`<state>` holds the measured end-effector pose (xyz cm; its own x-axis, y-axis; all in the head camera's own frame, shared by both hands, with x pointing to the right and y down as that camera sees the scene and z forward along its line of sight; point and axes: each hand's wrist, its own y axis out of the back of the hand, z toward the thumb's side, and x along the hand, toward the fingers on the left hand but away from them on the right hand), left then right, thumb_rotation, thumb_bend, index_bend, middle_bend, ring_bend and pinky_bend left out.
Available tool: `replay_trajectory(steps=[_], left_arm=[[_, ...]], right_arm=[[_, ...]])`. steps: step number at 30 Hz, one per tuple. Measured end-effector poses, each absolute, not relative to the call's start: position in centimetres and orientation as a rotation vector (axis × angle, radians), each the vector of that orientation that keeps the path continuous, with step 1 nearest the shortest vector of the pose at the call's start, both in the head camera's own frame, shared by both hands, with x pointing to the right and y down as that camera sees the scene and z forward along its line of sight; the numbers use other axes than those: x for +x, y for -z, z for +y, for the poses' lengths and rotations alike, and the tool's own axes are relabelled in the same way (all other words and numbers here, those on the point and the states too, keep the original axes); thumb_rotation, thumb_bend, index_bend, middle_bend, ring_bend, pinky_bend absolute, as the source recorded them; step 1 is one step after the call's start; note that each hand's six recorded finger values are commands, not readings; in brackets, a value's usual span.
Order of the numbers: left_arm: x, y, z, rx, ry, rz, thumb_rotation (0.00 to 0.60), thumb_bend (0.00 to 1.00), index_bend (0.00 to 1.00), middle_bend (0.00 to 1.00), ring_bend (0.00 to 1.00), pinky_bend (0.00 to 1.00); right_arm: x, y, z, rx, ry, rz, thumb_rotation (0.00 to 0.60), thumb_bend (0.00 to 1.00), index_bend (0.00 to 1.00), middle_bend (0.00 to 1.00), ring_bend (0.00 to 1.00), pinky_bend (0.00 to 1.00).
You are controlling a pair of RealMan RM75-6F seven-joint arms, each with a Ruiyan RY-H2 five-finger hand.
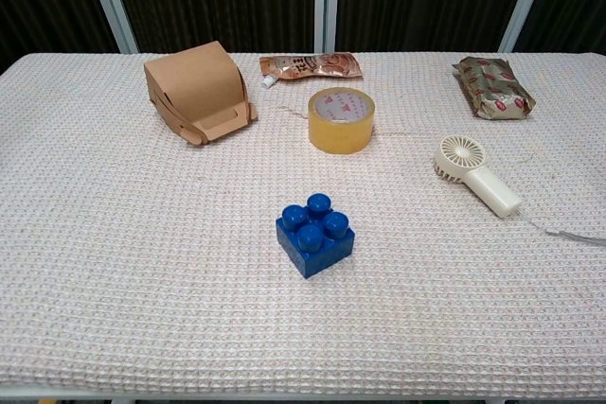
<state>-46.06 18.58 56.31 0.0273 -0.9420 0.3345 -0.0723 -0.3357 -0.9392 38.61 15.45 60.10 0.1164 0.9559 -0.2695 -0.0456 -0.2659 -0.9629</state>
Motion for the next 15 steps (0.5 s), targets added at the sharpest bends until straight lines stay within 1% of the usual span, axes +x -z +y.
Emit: replay_trajectory(steps=[2,3,4,6,10,15], left_arm=[[-45.9,-56.3,18.5,-1.526,1.409,1.067,0.600,0.00,0.11,0.08,0.03,0.25],[-45.8,-56.3,18.5,-1.527,1.408,1.064,0.600,0.00,0.11,0.08,0.03,0.25],[-45.7,-56.2,18.5,-1.528,1.406,1.062,0.600,0.00,0.11,0.08,0.03,0.25],[-45.7,-56.1,18.4,-1.527,1.403,1.064,0.600,0.00,0.11,0.08,0.03,0.25],[-45.9,-56.0,18.6,-1.530,1.406,1.070,0.600,0.00,0.11,0.08,0.03,0.25],[-46.3,-56.2,18.9,-1.523,1.415,1.073,0.600,0.00,0.11,0.08,0.03,0.25]], right_arm=[[41.2,-59.2,16.1,-1.384,-1.341,-0.977,0.600,0.30,0.01,0.11,0.07,0.03],[42.1,-58.9,16.4,-1.372,-1.359,-0.979,0.600,0.24,0.00,0.06,0.03,0.01],[42.8,-58.7,16.6,-1.364,-1.377,-0.978,0.600,0.15,0.00,0.01,0.00,0.00],[43.7,-58.5,16.9,-1.364,-1.412,-0.978,0.600,0.08,0.00,0.00,0.00,0.00],[44.9,-58.1,17.5,-1.383,-1.449,-1.029,0.600,0.01,0.00,0.00,0.00,0.00],[47.4,-57.1,18.1,-1.357,-1.458,-1.097,0.600,0.00,0.00,0.00,0.00,0.00]])
